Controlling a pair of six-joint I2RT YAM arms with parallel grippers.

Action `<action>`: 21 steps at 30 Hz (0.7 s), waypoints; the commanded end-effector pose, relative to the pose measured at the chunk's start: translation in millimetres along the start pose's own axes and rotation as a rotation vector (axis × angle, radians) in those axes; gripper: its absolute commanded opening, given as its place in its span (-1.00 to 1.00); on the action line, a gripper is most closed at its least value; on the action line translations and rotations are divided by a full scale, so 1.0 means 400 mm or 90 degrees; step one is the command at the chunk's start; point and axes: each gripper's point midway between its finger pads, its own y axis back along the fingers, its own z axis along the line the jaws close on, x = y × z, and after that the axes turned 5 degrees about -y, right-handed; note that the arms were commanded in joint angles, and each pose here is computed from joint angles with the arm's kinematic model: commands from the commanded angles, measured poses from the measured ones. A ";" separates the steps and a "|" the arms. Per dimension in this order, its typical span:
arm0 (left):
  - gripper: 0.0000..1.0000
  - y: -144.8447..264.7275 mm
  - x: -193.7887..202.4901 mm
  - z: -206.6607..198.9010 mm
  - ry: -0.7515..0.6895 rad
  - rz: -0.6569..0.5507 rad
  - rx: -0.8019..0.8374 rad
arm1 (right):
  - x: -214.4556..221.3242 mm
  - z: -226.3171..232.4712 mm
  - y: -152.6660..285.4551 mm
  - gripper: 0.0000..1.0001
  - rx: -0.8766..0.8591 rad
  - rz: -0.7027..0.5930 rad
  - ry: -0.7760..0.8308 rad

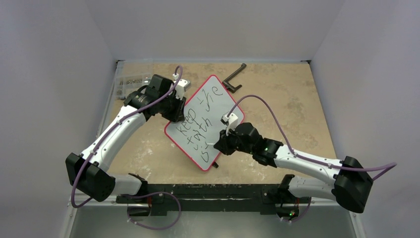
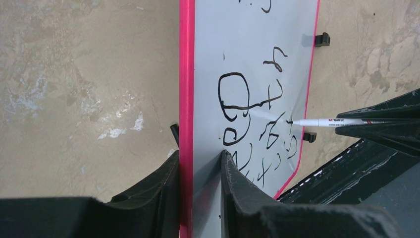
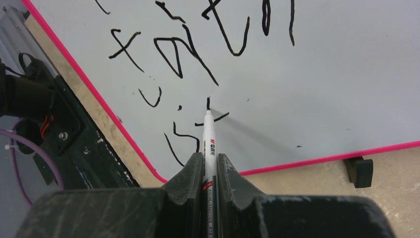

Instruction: Write a sentence on the whiteboard

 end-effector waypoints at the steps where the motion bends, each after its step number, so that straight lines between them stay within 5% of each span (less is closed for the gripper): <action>1: -1.00 0.006 0.047 0.117 -0.045 0.058 -0.143 | 0.040 -0.016 0.007 -1.00 0.001 0.017 -0.007; 13: -1.00 0.006 0.047 0.117 -0.044 0.058 -0.143 | 0.145 -0.066 0.027 -1.00 0.050 0.078 -0.069; 21: -1.00 0.008 0.044 0.114 -0.043 0.054 -0.140 | 0.121 -0.078 0.051 -1.00 0.080 0.053 -0.095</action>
